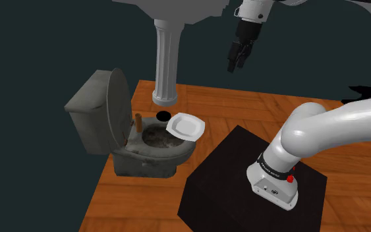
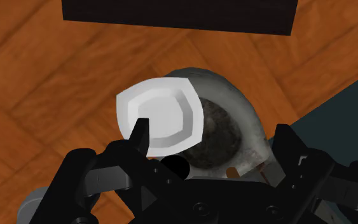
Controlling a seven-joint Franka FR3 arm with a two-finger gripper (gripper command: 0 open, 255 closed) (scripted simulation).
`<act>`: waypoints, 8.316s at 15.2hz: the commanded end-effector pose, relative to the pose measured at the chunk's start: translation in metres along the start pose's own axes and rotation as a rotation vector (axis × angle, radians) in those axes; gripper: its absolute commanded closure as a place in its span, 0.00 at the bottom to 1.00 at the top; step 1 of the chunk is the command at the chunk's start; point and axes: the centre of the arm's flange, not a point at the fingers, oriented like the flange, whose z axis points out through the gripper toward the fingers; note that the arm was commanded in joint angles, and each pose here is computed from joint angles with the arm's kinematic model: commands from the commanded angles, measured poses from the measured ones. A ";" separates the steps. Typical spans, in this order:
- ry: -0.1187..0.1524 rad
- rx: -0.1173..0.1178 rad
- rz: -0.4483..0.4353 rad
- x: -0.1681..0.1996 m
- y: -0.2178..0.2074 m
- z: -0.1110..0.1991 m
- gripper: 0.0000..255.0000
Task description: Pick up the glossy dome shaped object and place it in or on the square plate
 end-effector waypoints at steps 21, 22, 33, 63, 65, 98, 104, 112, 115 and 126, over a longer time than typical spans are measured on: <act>-0.040 0.080 -0.168 0.203 0.053 0.173 0.00; -0.042 0.084 -0.177 0.213 0.055 0.182 0.00; -0.064 0.128 -0.269 0.324 0.062 0.281 0.00; -0.078 0.155 -0.326 0.386 0.054 0.383 1.00; -0.078 0.155 -0.326 0.386 0.054 0.383 1.00; -0.078 0.155 -0.326 0.223 0.081 0.279 1.00; -0.078 0.155 -0.326 0.224 0.084 0.311 1.00; -0.078 0.155 -0.326 0.226 0.089 0.353 1.00; -0.078 0.155 -0.326 0.226 0.090 0.366 1.00; -0.078 0.155 -0.326 0.226 0.090 0.366 0.00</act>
